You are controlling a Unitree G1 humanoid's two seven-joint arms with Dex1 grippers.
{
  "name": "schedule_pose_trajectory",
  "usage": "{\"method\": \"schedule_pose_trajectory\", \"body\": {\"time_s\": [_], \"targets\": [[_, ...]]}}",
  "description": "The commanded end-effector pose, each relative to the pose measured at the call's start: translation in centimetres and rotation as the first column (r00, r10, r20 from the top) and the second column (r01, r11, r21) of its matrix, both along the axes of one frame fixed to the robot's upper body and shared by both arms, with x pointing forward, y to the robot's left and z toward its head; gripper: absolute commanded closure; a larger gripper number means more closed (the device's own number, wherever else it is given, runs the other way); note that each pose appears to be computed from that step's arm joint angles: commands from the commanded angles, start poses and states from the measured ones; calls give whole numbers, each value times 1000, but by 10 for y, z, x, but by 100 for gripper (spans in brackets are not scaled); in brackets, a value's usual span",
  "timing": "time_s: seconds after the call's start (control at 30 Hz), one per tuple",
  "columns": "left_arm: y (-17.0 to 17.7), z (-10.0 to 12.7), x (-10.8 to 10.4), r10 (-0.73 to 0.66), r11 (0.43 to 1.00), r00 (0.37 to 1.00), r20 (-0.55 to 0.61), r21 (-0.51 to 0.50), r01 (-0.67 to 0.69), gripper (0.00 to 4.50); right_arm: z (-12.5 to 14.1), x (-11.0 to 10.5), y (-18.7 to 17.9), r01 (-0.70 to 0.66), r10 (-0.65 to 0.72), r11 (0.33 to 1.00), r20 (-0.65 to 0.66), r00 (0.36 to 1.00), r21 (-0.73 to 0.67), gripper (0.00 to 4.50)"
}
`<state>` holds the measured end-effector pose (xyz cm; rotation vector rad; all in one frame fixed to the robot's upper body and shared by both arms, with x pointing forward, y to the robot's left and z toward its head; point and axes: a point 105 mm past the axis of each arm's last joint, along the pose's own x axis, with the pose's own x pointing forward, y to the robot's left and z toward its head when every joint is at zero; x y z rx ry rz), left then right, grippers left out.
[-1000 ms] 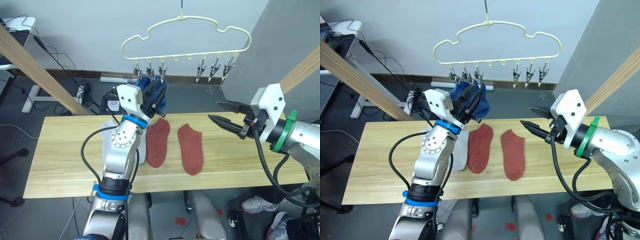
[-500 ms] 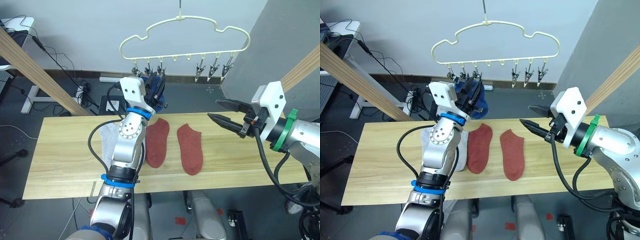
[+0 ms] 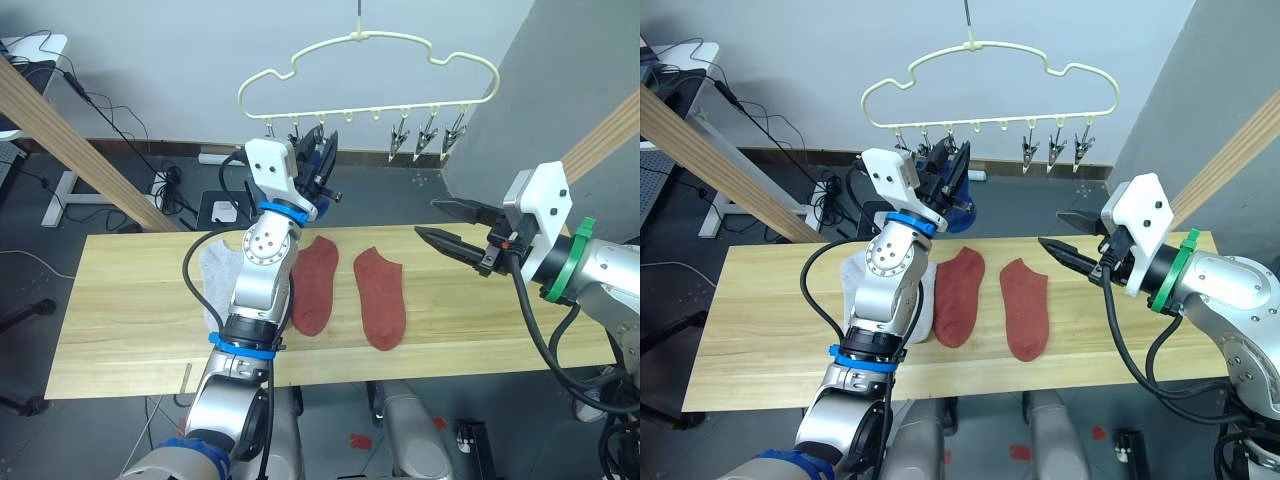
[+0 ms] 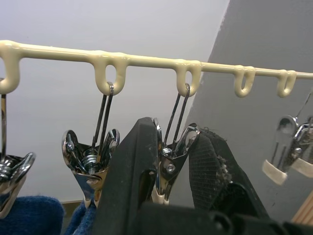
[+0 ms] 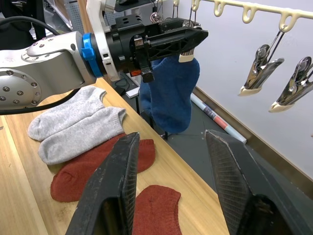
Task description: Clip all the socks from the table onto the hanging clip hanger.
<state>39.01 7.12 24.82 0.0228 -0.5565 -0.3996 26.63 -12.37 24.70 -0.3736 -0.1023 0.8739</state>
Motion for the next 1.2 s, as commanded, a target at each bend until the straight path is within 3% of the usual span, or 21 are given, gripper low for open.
{"method": "schedule_pose_trajectory", "body": {"time_s": [0.03, 0.2, 0.4, 0.87, 0.97, 1.13, 1.2], "targets": [[-3, 16, -7, -12, 1000, 998, 62, -18, 13, 320, 7, -4, 1, -10, 10, 1000, 36, 999, 3, 227], [-1, 17, -7, -9, 1000, 998, 62, -21, 10, 320, 4, -5, 3, -20, 20, 1000, 27, 999, 4, 227], [1, 18, -6, -6, 999, 998, 63, -33, 8, 423, 0, -6, 6, -28, 28, 1000, 18, 999, 3, 227], [1, 18, -10, -37, 999, 997, 66, -24, 39, 423, -19, -7, 10, -7, 7, 1000, -30, 1000, 3, 227], [1, 18, -10, -52, 998, 997, 60, -27, 53, 423, -28, 1, 9, 52, -52, 999, -43, 998, -1, 177], [-1, 20, -14, -100, 995, 994, 53, -12, 101, 423, -71, 14, 16, 194, -192, 981, -145, 971, -3, 2], [-2, 20, -16, -130, 992, 990, 47, 5, 129, 423, -92, 22, 20, 270, -267, 963, -172, 948, -7, 0]]}}
